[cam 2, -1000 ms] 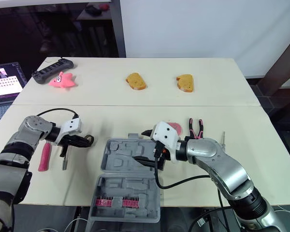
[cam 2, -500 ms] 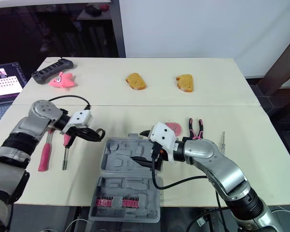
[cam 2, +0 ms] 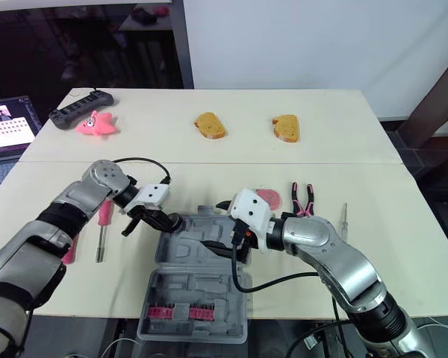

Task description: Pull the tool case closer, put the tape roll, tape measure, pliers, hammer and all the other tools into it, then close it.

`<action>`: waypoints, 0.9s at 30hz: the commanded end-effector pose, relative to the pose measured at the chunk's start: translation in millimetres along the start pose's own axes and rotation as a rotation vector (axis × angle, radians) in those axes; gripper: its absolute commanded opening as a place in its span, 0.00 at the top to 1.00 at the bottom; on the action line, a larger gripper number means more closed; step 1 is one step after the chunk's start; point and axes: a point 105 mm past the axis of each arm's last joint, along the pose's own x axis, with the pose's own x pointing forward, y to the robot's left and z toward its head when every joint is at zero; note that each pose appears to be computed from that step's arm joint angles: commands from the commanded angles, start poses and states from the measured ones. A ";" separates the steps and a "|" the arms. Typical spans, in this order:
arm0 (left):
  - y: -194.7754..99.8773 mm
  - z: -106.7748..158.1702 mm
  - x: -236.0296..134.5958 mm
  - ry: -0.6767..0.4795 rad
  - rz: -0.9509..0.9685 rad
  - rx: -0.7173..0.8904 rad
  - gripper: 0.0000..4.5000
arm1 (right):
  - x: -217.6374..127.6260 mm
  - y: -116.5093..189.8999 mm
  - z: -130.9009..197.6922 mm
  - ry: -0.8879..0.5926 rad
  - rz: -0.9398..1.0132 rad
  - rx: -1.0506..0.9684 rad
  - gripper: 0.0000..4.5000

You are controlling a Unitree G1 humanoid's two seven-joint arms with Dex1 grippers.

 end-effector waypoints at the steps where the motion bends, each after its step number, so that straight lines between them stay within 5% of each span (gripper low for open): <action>1: 2.0 -0.8 -3.1 0.040 -0.002 0.040 1.00 | -1.8 4.2 11.4 -0.039 -0.002 -0.028 0.00; 15: 6.6 3.1 -1.5 0.047 0.002 0.052 1.00 | -2.9 3.8 11.6 -0.045 -0.029 -0.013 0.00; 20: 11.7 9.7 -4.7 0.027 0.028 0.072 0.56 | -3.0 3.1 11.7 -0.046 -0.032 -0.011 0.00; 27: 15.0 24.9 -17.5 -0.034 0.068 0.082 0.56 | -4.0 3.1 10.8 -0.045 -0.034 -0.007 0.00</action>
